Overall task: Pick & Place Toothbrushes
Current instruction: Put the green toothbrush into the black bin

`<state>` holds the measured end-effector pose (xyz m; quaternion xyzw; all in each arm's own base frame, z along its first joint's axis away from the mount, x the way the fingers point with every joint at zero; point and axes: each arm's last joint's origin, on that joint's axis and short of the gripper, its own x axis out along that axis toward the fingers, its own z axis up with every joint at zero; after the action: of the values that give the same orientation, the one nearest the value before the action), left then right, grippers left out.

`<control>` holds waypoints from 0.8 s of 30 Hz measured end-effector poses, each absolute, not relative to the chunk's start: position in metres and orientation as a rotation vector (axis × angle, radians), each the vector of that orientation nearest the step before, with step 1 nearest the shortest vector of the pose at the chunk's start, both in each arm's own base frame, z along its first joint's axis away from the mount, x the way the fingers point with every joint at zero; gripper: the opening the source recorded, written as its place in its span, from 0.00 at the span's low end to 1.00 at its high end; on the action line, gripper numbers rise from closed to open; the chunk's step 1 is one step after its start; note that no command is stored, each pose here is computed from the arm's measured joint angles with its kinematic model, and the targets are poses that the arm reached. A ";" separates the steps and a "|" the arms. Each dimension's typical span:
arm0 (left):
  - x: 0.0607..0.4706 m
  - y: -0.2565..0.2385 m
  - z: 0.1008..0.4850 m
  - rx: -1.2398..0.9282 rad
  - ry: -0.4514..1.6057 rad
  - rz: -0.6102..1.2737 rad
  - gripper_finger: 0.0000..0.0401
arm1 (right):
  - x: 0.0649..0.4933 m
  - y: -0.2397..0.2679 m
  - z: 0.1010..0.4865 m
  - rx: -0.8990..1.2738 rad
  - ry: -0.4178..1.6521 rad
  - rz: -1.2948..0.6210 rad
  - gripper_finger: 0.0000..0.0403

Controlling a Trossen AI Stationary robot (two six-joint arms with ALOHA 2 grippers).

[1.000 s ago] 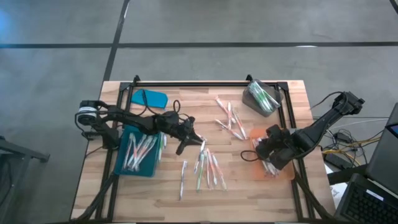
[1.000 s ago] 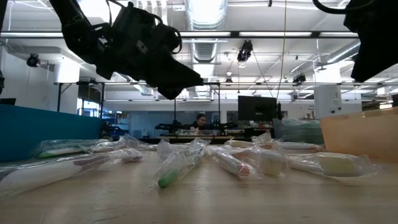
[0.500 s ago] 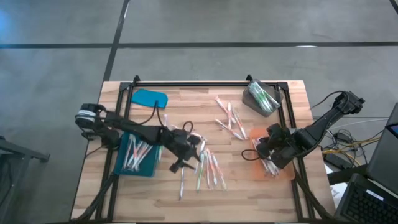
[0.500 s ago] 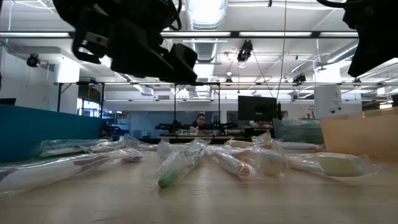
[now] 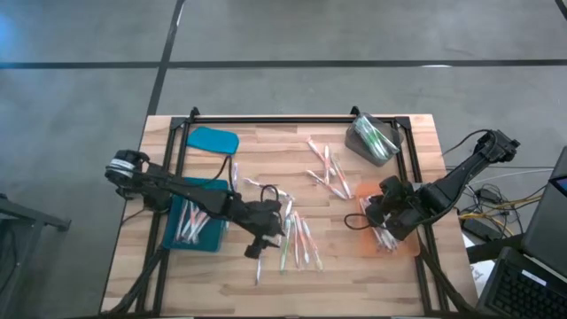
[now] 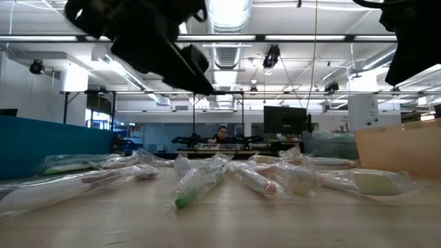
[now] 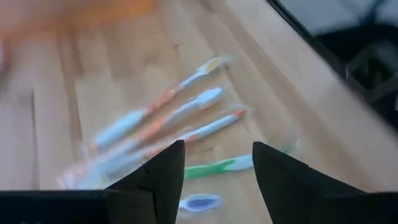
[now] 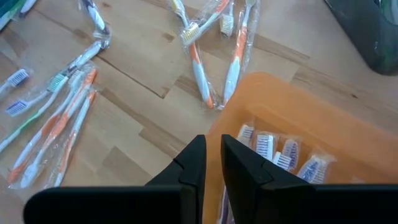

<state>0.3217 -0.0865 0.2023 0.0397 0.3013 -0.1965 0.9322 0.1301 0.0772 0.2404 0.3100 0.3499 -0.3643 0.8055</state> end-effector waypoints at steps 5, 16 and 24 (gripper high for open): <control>0.323 -0.087 0.202 -0.254 0.657 -0.237 0.48 | 0.130 0.077 0.240 0.649 0.755 -0.771 0.12; 0.334 -0.106 0.181 -0.511 0.691 0.100 0.46 | 0.131 0.078 0.241 0.633 0.759 -0.754 0.07; 0.350 -0.127 0.168 -0.534 0.810 0.162 0.39 | 0.131 0.078 0.240 0.619 0.763 -0.743 0.10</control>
<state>0.3498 -0.1267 0.1683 -0.2565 0.3889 0.0776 0.8814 0.1313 0.0783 0.2405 0.2905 0.3580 -0.3486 0.8161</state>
